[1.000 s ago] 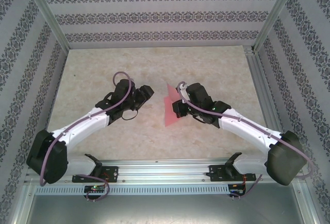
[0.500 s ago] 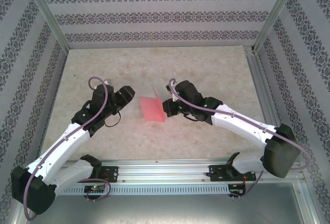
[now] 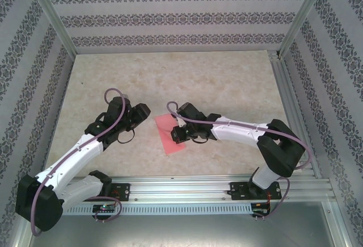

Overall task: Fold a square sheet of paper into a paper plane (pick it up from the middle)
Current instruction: Fold the triangle a second time at the center of the table.

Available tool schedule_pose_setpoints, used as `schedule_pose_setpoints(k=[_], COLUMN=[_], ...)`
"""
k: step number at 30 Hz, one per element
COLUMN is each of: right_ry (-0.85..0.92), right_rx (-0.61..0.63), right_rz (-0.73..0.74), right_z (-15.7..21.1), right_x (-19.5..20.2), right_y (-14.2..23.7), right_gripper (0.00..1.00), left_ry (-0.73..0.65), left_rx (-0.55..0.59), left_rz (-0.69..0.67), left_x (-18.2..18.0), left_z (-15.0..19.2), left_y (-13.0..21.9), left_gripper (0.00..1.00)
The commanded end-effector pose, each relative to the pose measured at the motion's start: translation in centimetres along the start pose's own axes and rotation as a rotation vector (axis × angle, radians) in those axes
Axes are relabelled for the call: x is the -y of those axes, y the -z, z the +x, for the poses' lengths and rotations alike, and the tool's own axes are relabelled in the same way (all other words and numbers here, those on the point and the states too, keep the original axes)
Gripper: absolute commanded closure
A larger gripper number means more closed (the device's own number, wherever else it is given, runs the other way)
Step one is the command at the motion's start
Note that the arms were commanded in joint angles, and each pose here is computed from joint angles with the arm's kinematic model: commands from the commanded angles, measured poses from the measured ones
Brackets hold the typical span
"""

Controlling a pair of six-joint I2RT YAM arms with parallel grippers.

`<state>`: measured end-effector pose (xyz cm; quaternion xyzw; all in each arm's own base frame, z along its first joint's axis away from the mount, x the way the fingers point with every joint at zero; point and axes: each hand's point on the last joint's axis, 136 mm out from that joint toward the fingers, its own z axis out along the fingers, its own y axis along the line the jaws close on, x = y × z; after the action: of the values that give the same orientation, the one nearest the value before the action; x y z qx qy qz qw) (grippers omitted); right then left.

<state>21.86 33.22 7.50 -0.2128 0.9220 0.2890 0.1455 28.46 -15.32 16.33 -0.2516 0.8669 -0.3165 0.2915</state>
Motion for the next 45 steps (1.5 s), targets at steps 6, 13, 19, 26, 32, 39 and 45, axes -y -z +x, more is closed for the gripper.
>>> schedule_pose_setpoints(k=[6,13,19,26,32,39,45], right_ry=[-0.001,-0.016,-0.065,-0.119,-0.135,-0.185,-0.231], right_rx=[0.148,0.342,0.343,0.259,0.217,0.187,0.161], right_rz=[0.021,0.23,0.279,0.192,0.132,0.051,0.02], right_z=[-3.1,-4.7,-2.9,-0.2,0.1,-0.2,0.4], right_x=[-1.3,2.8,5.3,5.6,5.6,7.1,9.2], right_y=[3.5,11.6,11.8,8.1,6.2,5.5,5.2], right_gripper=[1.0,1.0,1.0,1.0,0.99,0.98,0.98], left_ry=[-0.018,-0.051,-0.064,-0.078,-0.104,-0.184,-0.267], left_rx=[-0.038,-0.072,-0.082,-0.12,-0.162,-0.258,-0.356], left_rz=[0.02,0.087,0.095,0.102,0.125,0.162,0.179], left_x=[0.0,2.1,3.0,3.4,4.1,6.1,7.9], left_z=[0.5,0.9,1.0,1.8,2.6,4.9,7.8], left_y=[-0.9,-1.6,-2.1,-2.8,-3.6,-5.6,-7.9], left_gripper=[0.43,0.43,0.43,0.43,0.43,0.47,0.51])
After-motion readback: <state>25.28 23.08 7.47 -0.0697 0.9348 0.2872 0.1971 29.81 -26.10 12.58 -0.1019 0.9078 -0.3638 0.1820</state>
